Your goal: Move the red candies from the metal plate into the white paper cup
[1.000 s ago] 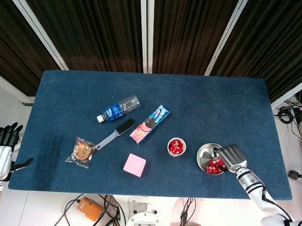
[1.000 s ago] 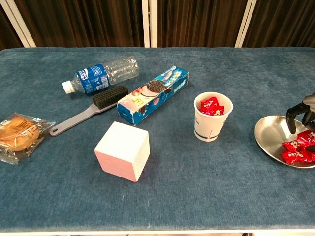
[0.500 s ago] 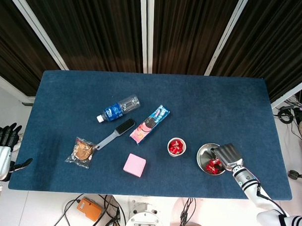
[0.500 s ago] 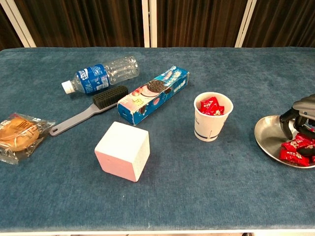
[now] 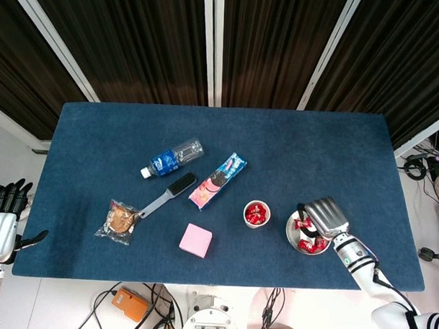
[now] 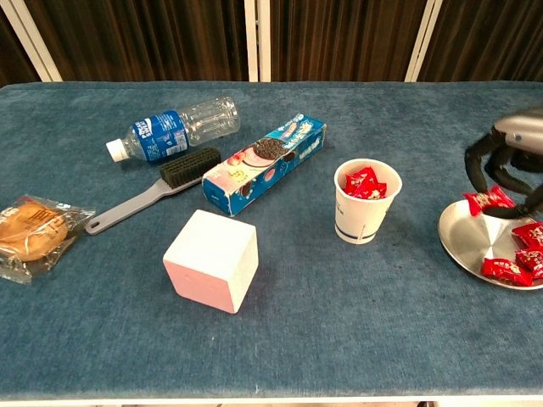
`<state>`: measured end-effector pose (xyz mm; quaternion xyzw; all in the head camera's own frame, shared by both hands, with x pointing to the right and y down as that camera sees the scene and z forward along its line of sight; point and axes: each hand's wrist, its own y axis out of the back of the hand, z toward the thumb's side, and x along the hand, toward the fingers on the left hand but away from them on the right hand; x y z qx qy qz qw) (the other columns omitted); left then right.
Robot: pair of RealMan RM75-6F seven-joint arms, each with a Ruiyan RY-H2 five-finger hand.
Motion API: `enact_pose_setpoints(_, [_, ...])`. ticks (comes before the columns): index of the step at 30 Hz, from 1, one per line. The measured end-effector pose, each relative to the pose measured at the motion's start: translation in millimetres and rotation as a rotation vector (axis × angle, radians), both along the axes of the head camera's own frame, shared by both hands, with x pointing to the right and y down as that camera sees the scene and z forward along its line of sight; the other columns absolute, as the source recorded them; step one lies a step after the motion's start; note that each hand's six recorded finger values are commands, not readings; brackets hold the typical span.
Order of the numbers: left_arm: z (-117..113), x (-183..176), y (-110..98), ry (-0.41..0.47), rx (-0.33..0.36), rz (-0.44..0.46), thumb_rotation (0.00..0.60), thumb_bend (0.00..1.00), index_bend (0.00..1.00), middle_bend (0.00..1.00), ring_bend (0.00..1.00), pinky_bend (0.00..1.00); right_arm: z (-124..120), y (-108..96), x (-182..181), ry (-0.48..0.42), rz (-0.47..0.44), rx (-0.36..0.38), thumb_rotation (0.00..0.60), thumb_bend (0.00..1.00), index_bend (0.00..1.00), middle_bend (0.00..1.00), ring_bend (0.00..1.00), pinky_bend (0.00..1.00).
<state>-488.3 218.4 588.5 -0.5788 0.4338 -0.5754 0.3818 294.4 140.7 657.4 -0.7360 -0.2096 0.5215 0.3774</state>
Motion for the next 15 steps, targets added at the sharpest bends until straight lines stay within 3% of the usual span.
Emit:
enact_pose_setpoints(6, [-2.9, 0.9, -2.0, -0.003, 0.005, 0.002, 0.6, 0.0, 0.04, 0.0, 0.0, 0.0, -18.9, -29.7, -49.4, -0.126, -0.045, 0.068, 0.6, 0.47, 0.65, 0.84, 0.99, 1.0])
enact_pose_setpoints(15, [-5.5, -0.4, -2.9, -0.009, 0.006, 0.0, 0.6, 0.0, 0.04, 0.0, 0.0, 0.0, 1.0, -32.7, -100.6, -0.168, -0.091, 0.021, 0.6, 0.47, 0.59, 0.84, 0.99, 1.0])
